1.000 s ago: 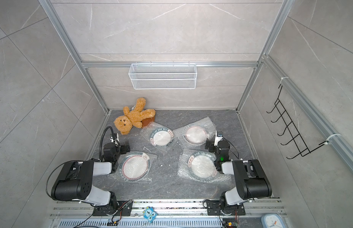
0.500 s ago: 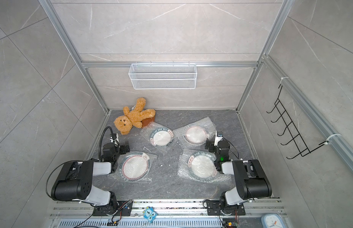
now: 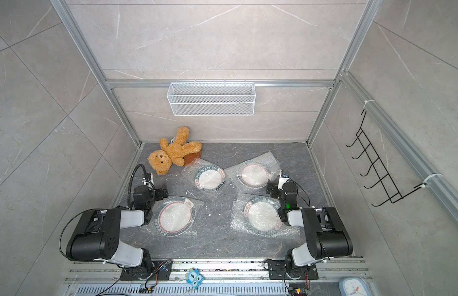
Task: Unpack dinner plates from bubble wrap
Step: Adjust the bubble wrap at the center of the board.
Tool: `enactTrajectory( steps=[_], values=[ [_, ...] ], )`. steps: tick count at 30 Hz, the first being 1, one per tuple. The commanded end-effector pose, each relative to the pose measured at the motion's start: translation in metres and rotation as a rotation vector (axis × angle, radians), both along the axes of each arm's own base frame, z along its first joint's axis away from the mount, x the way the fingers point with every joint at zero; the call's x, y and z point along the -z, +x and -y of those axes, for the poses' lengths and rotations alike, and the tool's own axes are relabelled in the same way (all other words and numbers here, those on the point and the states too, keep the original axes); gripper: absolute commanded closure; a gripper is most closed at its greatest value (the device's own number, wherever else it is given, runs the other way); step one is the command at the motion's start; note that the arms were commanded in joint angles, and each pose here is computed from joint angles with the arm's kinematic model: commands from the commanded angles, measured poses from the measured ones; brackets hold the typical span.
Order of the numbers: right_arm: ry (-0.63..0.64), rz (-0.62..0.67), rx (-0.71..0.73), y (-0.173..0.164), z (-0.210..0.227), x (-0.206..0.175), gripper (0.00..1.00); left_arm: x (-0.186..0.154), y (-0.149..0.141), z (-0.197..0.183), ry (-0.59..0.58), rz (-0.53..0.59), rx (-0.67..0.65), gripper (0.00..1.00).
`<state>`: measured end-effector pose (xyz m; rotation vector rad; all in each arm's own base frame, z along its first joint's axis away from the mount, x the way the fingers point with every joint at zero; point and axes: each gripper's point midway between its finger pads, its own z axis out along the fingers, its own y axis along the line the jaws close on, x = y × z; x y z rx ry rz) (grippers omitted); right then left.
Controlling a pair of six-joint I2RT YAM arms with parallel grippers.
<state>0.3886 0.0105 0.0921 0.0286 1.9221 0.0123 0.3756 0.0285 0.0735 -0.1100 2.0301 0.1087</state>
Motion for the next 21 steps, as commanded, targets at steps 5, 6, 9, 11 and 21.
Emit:
enactTrajectory(
  steps=[5, 6, 9, 11, 21],
  values=[
    [-0.013, 0.053, 0.198, -0.011, 0.032, -0.028, 0.00, -0.103, -0.020, -0.011, -0.155, 0.012, -0.343, 0.00],
    [-0.006, 0.035, 0.321, -0.021, 0.051, -0.037, 0.00, -0.113, -0.030, -0.010, -0.264, 0.003, -0.391, 0.00],
    [0.061, 0.058, 0.451, -0.033, 0.067, -0.074, 0.00, -0.122, -0.051, 0.017, -0.525, -0.026, -0.347, 0.00],
    [0.116, 0.049, 0.478, -0.035, 0.068, -0.087, 0.00, -0.134, -0.062, 0.038, -0.632, -0.008, -0.237, 0.00],
    [0.706, -0.271, 0.563, -0.035, 0.071, -0.072, 0.00, -0.132, -0.138, 0.183, -0.879, -0.355, 0.323, 0.00]
  ],
)
